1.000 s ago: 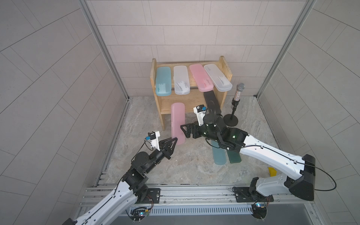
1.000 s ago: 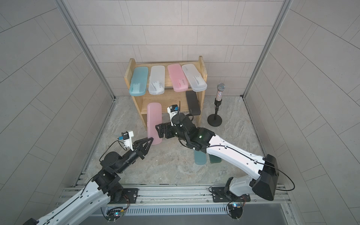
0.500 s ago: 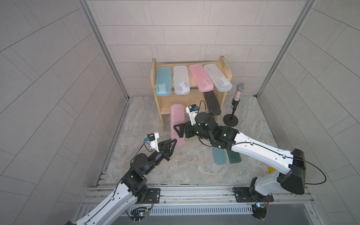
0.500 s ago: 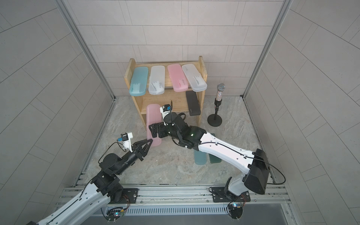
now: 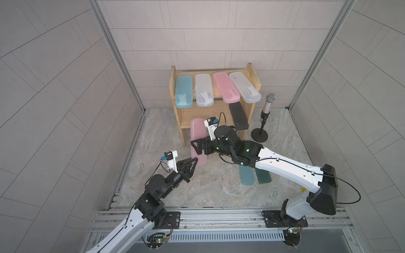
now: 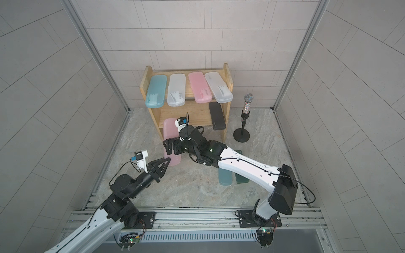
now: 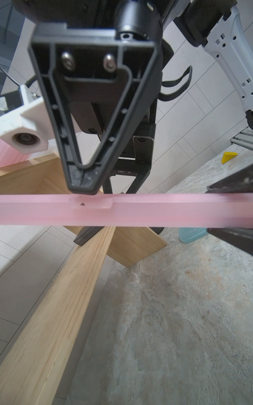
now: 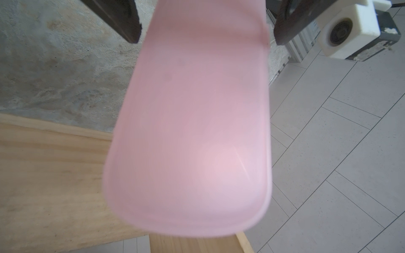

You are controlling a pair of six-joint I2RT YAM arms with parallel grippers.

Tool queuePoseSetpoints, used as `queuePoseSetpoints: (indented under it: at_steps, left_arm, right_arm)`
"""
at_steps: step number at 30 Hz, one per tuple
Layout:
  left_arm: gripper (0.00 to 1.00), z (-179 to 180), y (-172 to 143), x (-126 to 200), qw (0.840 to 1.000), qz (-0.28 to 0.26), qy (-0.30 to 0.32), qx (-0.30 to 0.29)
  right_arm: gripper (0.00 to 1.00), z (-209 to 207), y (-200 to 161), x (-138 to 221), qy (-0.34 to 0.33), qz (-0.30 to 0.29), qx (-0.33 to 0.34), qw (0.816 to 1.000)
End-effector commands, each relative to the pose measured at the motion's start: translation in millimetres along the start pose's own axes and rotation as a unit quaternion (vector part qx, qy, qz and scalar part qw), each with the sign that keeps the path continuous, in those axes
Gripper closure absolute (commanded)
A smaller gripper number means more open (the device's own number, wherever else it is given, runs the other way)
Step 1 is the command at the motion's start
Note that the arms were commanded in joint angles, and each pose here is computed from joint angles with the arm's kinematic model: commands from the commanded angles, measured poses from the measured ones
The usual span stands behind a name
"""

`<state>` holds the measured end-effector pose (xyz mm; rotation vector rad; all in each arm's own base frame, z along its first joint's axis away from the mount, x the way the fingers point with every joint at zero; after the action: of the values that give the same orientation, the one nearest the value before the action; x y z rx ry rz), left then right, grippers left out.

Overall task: Remove the pencil cases from the shelf
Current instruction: Place the pencil case at the center of the board.

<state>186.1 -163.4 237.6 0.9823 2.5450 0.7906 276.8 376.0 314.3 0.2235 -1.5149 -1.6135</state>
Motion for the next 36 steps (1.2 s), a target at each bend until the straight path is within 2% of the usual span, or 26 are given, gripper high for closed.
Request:
queuePoseSetpoints:
  at_steps: [1,13,22,24,29,30,33,34,36]
  left_arm:
    - [0.98,-9,3,2,1.0,-0.006,-0.019,-0.006]
    - [0.98,-12,5,4,1.0,-0.003,-0.016,-0.021]
    - [0.98,-11,6,5,1.0,-0.005,-0.01,-0.026]
    - [0.98,-10,5,5,1.0,-0.005,-0.009,-0.026]
    - [0.97,-10,5,5,1.0,-0.003,-0.007,-0.028]
    - [0.91,-9,5,5,1.0,-0.004,-0.006,-0.028]
    - [0.48,-8,6,8,1.0,-0.009,-0.003,-0.03]
    - [0.39,-8,7,9,0.999,-0.012,-0.001,-0.03]
    - [0.29,-5,10,11,0.999,-0.02,0.011,-0.029]
  right_arm:
    - [0.0,6,4,-2,0.003,0.001,0.002,1.0]
    - [0.03,-6,-6,-9,-0.039,0.028,0.001,0.999]
    - [0.04,-6,-8,-15,-0.041,0.036,-0.003,0.998]
    - [0.07,-6,-9,-16,-0.042,0.036,-0.005,0.998]
    - [0.21,-6,-11,-19,-0.043,0.039,-0.006,0.998]
    - [0.25,-7,-13,-18,-0.044,0.041,-0.006,0.998]
    - [0.29,-12,-19,-14,-0.052,0.047,-0.003,0.998]
    - [0.29,-15,-22,-11,-0.055,0.051,0.0,0.997]
    - [0.29,-23,-29,-3,-0.062,0.068,0.011,0.996]
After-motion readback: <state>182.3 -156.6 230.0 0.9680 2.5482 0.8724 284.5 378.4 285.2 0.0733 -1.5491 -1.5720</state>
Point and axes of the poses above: each gripper's point midway between its finger pads, its own x axis back along the fingers, its own z axis along the line the jaws close on, y = z × x, the point moved 2 cm from there along x, back along the fingers, and after that the axes turned 15 degrees about x, right-handed, at the moved point
